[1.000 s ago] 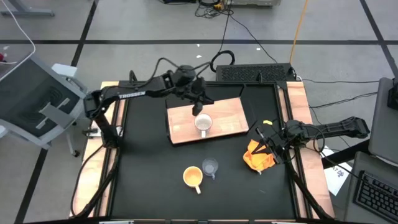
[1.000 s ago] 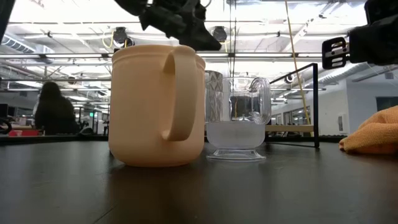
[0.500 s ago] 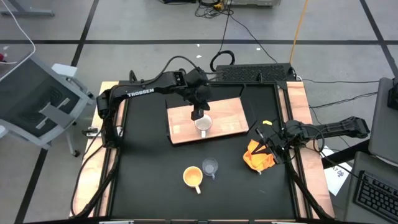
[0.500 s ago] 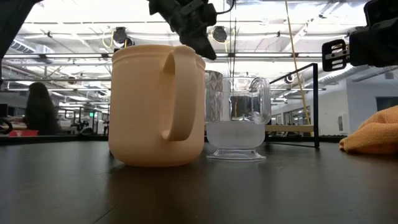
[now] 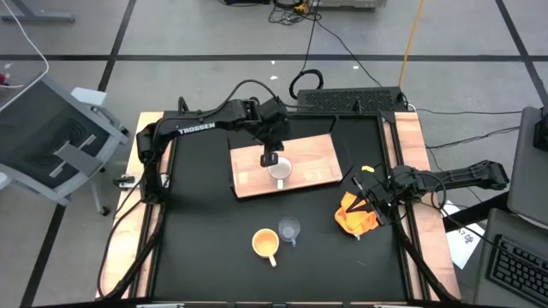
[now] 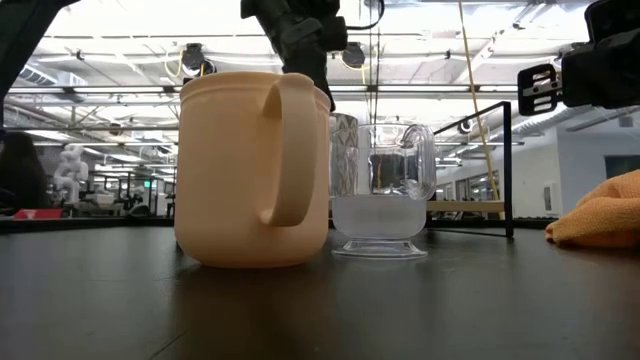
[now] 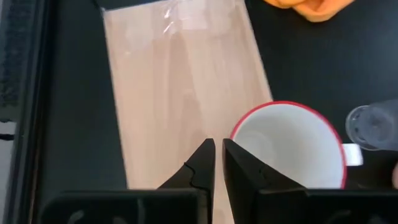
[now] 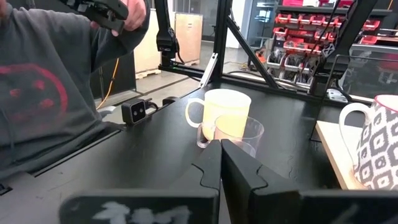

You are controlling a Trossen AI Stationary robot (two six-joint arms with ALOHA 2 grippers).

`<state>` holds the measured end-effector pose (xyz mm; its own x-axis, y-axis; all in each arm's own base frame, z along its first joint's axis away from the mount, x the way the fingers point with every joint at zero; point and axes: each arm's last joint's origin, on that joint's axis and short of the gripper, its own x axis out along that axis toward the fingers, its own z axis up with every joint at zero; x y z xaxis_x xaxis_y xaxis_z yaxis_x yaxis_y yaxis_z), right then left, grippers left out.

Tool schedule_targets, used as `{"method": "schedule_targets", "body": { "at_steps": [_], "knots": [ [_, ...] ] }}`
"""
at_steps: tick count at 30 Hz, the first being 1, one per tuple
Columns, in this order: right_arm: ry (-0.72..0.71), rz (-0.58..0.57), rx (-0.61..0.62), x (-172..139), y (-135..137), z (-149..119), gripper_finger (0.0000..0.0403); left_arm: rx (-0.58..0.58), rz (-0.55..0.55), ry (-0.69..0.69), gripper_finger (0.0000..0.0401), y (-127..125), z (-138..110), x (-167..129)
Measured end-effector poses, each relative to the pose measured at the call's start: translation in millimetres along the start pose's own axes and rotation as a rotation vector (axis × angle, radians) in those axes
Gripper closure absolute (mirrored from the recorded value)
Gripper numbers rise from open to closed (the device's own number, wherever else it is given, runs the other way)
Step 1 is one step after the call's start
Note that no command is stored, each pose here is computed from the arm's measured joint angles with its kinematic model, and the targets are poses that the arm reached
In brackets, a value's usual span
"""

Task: Stack small to large cups/mugs on shelf
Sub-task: Put the gray patterned mug on the shelf

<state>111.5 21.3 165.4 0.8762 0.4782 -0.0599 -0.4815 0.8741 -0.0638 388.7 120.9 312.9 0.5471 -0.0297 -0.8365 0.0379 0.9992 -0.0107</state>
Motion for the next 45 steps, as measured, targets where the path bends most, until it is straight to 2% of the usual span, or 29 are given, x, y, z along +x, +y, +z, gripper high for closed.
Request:
{"method": "schedule_targets", "body": {
  "at_steps": [3,6,12,17,32,45],
  "knots": [
    [0.004,0.0,0.001,0.2,0.0,-0.4,0.0403,-0.001,-0.041,-0.01,0.0347,-1.2,0.1,0.0],
    [0.009,0.001,0.003,0.4,-0.1,-0.9,0.0403,-0.004,-0.073,-0.005,0.0306,-2.4,-0.9,-0.1],
    [0.012,0.001,0.005,0.6,-0.2,-1.2,0.0403,-0.019,-0.075,0.026,0.0219,-3.1,-3.8,-0.2],
    [0.012,0.001,0.004,0.6,-0.2,-1.2,0.0403,-0.021,-0.076,0.03,0.0179,-3.1,-4.3,-0.2],
    [0.019,0.001,0.007,0.6,-0.1,-1.9,0.0403,-0.022,-0.063,0.033,0.0173,-1.1,-4.1,3.4],
    [0.023,0.002,0.01,0.6,0.0,-2.3,0.0403,-0.028,-0.064,0.095,0.0174,3.2,-8.3,27.4]
  ]
}}
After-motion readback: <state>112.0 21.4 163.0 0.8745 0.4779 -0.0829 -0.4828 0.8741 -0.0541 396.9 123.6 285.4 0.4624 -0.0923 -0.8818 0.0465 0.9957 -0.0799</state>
